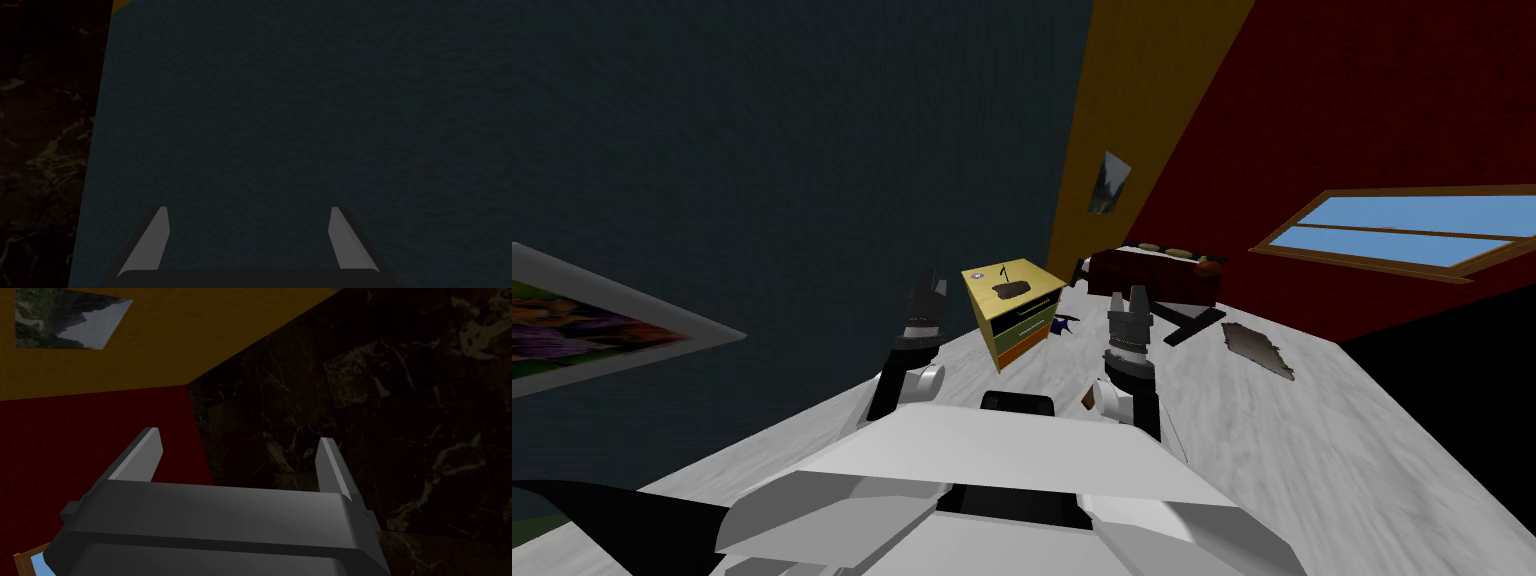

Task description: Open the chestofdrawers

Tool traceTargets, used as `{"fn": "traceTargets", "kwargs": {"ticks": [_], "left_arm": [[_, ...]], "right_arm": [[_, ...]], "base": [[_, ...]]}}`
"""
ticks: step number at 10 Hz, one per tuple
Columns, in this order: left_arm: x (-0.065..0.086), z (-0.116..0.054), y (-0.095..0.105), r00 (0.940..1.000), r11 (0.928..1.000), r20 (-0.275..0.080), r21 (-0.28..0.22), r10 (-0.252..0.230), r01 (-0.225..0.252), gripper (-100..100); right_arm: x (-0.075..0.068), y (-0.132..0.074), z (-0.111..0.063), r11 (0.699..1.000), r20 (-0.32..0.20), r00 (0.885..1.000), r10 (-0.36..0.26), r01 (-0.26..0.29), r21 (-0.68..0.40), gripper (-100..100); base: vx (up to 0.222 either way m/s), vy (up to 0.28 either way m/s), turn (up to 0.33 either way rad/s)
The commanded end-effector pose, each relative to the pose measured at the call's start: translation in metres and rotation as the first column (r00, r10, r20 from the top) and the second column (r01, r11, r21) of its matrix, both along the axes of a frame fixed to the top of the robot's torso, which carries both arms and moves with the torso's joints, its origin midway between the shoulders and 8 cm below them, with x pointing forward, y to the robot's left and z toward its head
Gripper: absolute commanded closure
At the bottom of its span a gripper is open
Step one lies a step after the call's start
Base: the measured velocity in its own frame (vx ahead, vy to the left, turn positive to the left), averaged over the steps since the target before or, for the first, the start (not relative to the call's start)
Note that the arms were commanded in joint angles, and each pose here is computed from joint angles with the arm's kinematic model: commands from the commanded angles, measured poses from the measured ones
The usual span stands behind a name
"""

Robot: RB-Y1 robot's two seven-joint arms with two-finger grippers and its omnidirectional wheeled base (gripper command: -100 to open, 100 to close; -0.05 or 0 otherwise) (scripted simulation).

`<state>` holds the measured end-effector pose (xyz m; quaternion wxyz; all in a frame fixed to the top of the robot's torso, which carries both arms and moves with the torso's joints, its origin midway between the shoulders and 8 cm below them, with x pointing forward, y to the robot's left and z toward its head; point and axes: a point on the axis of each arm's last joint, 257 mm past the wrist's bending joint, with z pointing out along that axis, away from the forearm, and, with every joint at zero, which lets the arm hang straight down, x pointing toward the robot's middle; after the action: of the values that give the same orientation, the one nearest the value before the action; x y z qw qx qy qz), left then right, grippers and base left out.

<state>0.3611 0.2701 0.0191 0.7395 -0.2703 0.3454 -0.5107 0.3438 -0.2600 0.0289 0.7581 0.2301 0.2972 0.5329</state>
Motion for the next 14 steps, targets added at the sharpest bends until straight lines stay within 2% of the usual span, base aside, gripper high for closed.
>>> {"fn": "traceTargets", "kwargs": {"ticks": [1, 9, 10, 14], "left_arm": [[0.000, 0.000, 0.000, 1.0000, 1.0000, 0.000, 0.000, 0.000, 0.000, 0], [0.000, 0.000, 0.000, 1.0000, 1.0000, 0.000, 0.000, 0.000, 0.000, 0], [0.003, -0.006, -0.001, 0.9998, 0.9995, -0.015, 0.029, -0.015, 0.015, -100], [0.013, -0.033, 0.009, 0.9975, 0.9986, -0.067, 0.047, -0.023, 0.026, -100]], "right_arm": [[0.000, 0.000, 0.000, 1.000, 0.000, 1.000, 0.000, 0.000, 0.000, 0], [0.000, 0.000, 0.000, 1.000, 0.000, 1.000, 0.000, 0.000, 0.000, 0], [0.000, 0.000, 0.000, 1.000, 0.000, 1.000, 0.000, 0.000, 0.000, 0], [0.000, 0.000, 0.000, 1.000, 0.000, 1.000, 0.000, 0.000, 0.000, 0]], "base": [[0.000, 0.000, 0.000], [0.000, 0.000, 0.000], [0.023, -0.035, 0.039], [0.089, -0.129, 0.070]]}}
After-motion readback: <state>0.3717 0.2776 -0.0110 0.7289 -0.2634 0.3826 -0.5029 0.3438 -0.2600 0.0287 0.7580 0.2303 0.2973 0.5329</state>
